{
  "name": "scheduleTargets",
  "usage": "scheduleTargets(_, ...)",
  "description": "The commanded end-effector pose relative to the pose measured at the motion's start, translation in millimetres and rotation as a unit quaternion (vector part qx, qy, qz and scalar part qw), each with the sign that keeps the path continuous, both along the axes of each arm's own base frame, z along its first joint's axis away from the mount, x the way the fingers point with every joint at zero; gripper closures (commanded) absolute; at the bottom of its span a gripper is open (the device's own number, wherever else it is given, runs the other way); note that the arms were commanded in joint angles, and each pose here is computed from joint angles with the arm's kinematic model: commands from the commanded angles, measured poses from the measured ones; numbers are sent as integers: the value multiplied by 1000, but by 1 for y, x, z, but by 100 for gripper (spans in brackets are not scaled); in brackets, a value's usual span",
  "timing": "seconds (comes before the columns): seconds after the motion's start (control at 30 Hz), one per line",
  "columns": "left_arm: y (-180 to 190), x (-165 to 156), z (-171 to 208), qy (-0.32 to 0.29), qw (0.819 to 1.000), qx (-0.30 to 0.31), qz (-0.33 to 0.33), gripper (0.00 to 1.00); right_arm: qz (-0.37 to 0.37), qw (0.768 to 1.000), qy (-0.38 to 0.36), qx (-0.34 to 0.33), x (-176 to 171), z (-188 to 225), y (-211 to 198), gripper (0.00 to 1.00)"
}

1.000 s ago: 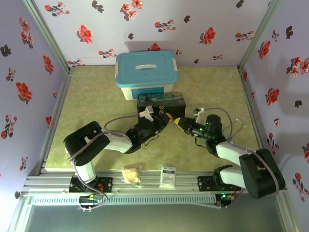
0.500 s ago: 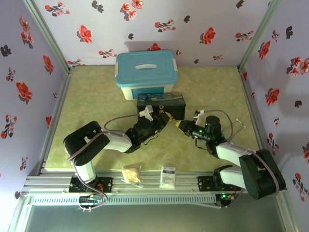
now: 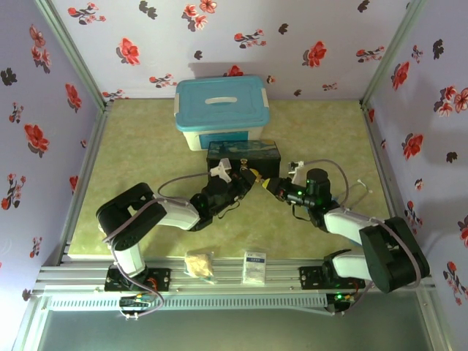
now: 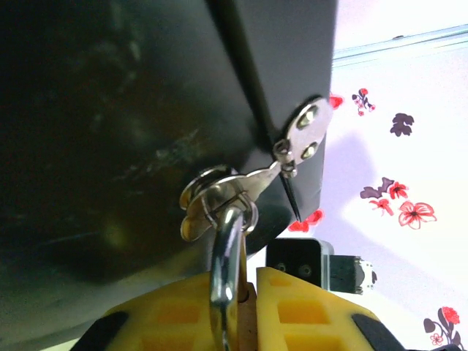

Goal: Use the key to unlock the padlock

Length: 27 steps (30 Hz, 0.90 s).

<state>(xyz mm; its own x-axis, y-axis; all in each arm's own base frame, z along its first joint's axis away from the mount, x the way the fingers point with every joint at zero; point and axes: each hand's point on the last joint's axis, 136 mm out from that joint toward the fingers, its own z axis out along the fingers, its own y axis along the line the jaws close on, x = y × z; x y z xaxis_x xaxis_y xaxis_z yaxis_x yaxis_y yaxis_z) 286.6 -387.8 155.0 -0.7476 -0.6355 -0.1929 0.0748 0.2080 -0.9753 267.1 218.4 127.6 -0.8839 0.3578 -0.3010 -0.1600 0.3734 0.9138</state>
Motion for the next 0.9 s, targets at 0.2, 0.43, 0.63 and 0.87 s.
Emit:
scheduleTargets(0.2,11,-4,-15,24,999,38,1,100,1,954,-55,-296,-13,-42,-40,94)
scheduleTargets(0.43,18,-4,-22,26,998,48,8,100,18,936,-86,-341,-19,-53,-34,90)
scheduleTargets(0.63,20,-8,-28,32,997,67,1,100,58,870,-271,-408,-32,-43,-19,68)
scheduleTargets(0.87,21,-11,-25,28,997,72,-10,100,27,832,-390,-393,-36,-21,-25,60)
